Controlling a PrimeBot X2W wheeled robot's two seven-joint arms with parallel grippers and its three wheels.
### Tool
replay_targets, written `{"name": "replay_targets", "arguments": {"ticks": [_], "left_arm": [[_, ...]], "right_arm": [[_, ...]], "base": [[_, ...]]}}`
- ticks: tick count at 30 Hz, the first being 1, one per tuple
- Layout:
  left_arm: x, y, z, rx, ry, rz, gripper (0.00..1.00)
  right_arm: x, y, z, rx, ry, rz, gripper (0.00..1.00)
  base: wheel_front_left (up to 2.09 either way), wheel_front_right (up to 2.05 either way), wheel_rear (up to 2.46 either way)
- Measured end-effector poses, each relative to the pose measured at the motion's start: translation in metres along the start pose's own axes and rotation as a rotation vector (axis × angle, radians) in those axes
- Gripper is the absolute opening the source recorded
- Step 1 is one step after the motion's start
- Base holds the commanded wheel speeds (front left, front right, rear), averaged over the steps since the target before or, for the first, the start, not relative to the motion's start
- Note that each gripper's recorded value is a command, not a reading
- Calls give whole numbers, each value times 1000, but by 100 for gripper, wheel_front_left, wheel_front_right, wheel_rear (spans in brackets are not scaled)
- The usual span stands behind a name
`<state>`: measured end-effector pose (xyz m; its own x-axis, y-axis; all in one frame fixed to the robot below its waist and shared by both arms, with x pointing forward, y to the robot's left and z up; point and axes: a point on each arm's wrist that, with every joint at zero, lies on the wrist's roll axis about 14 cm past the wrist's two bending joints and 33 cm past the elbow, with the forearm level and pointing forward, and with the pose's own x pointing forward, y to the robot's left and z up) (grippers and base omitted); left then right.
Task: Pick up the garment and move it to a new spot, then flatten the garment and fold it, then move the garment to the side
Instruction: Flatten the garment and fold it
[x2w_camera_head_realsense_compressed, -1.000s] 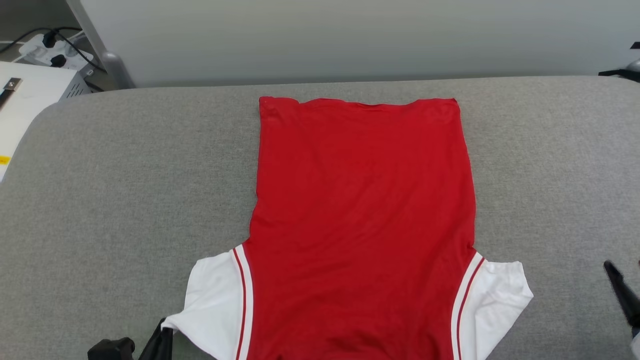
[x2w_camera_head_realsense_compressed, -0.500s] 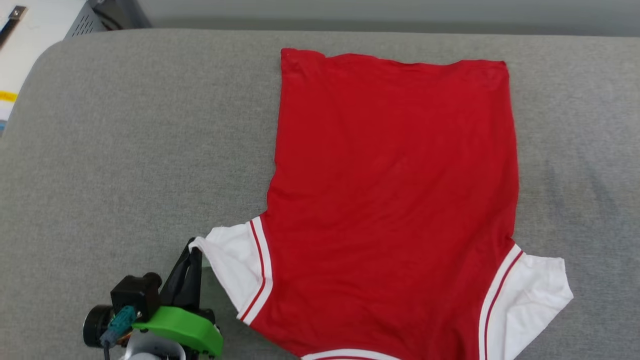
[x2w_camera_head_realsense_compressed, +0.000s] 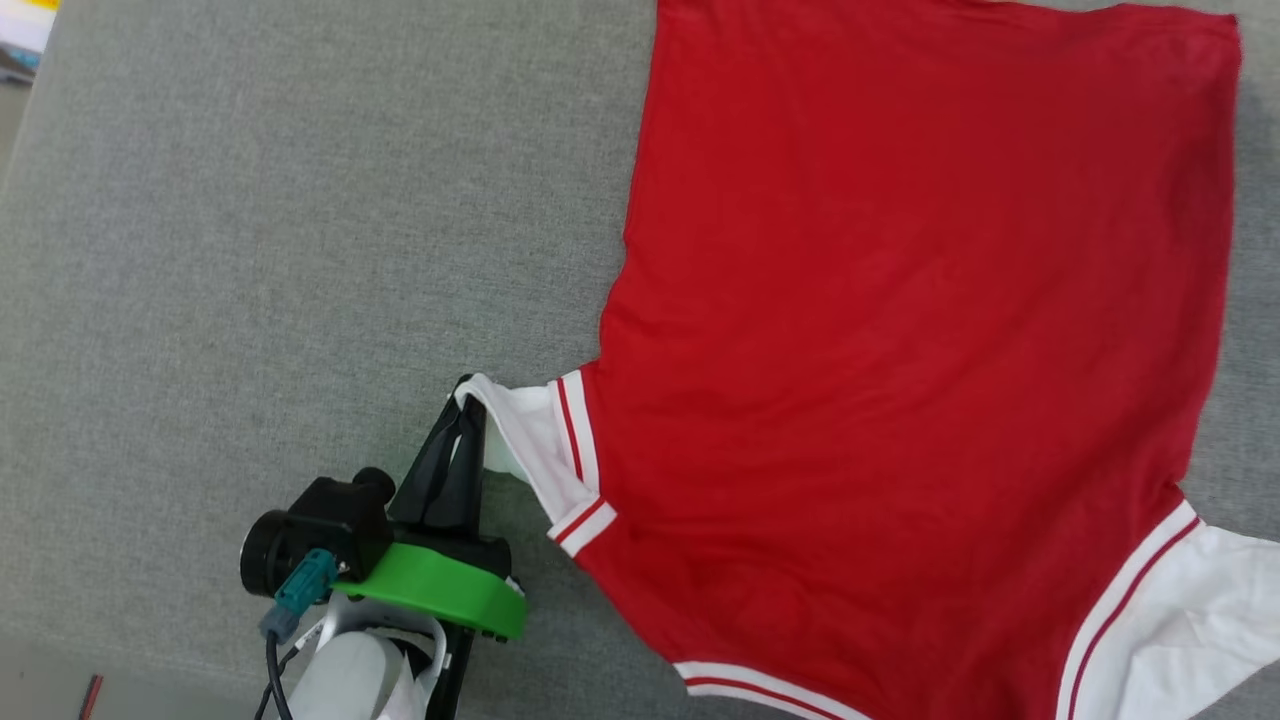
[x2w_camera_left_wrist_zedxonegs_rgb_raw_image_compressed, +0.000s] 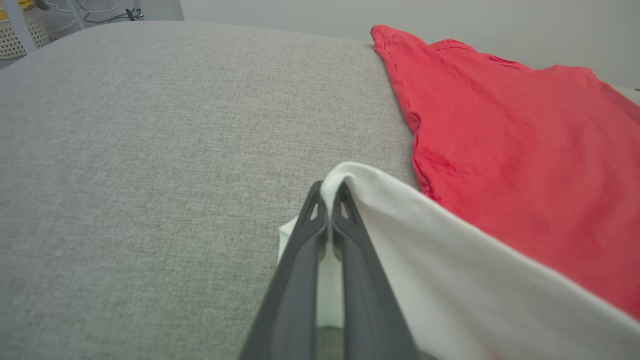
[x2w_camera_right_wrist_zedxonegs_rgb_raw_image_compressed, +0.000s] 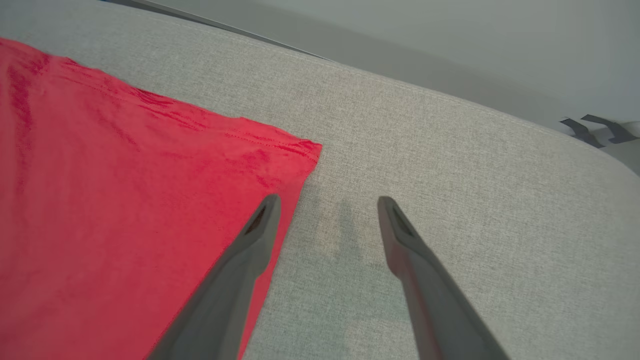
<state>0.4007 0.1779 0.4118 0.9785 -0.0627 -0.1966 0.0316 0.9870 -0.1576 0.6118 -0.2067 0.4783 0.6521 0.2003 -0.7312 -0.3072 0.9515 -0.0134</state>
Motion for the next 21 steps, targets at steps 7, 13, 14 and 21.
{"name": "replay_targets", "arguments": {"ticks": [7,13,14,21], "left_arm": [[8,7,-16,-2,37,32,0],[7,20,-24,18,61,74,0],[6,22,-25,19,64,80,0],[3,28,-23,15,57,105,0]], "right_arm": [[69,16,-24,-14,162,11,100],[112,29,-62,-23,270,35,100],[116,30,-65,-13,277,39,100],[118,29,-62,19,263,53,0]], "base": [[0,0,0],[0,0,0],[0,0,0],[0,0,0]]}}
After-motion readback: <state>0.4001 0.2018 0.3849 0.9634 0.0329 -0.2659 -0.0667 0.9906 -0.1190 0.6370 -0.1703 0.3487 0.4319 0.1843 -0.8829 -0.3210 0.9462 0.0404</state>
